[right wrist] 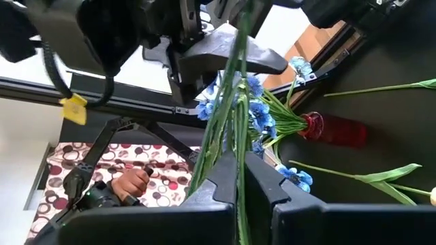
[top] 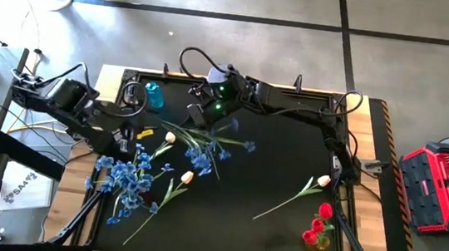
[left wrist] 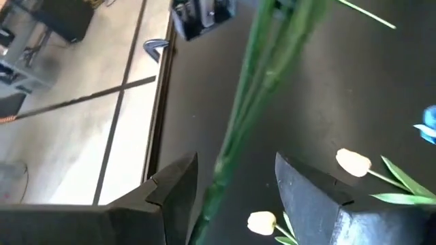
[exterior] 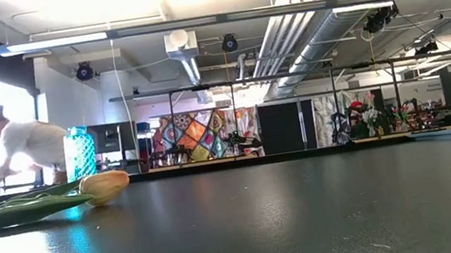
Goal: Sort flowers into vase by color
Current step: Put the blue flowers into the red vase
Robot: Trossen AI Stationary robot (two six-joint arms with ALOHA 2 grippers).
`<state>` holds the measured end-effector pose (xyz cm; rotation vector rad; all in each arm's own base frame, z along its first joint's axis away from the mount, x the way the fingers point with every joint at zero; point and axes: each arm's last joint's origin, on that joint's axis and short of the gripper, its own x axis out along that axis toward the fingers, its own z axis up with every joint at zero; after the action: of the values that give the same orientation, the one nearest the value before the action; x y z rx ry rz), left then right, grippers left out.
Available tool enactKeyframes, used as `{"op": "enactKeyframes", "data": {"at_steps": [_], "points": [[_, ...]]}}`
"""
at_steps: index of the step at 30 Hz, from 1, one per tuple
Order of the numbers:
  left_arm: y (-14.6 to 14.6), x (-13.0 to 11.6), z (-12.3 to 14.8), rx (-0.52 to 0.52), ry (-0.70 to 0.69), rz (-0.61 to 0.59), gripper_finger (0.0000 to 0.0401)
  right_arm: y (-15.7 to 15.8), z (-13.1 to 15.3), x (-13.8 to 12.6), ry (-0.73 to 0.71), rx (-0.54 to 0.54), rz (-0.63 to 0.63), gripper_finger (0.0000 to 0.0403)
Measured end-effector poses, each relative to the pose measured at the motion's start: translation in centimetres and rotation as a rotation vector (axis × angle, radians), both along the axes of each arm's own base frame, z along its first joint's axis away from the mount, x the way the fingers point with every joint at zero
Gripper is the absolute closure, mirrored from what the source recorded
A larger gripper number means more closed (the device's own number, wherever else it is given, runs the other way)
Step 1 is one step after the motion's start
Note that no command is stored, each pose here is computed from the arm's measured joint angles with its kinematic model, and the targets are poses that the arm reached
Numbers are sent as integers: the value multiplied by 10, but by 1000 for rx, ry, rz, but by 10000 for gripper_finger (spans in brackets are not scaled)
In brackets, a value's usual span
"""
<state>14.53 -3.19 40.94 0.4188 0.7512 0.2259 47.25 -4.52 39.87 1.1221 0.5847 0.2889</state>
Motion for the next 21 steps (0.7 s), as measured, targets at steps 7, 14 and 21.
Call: {"op": "enactKeyframes", "data": {"at_steps": [7, 14, 21], "points": [[5, -5, 3, -48, -45, 65, 262, -1, 0, 0, -4, -8, 3, 403], [7, -15, 6, -87, -67, 53, 385, -2, 4, 2, -107, -123, 9, 395], [9, -19, 10, -150, -132, 111, 397, -5, 34, 0, -418, -396, -127, 328]]}}
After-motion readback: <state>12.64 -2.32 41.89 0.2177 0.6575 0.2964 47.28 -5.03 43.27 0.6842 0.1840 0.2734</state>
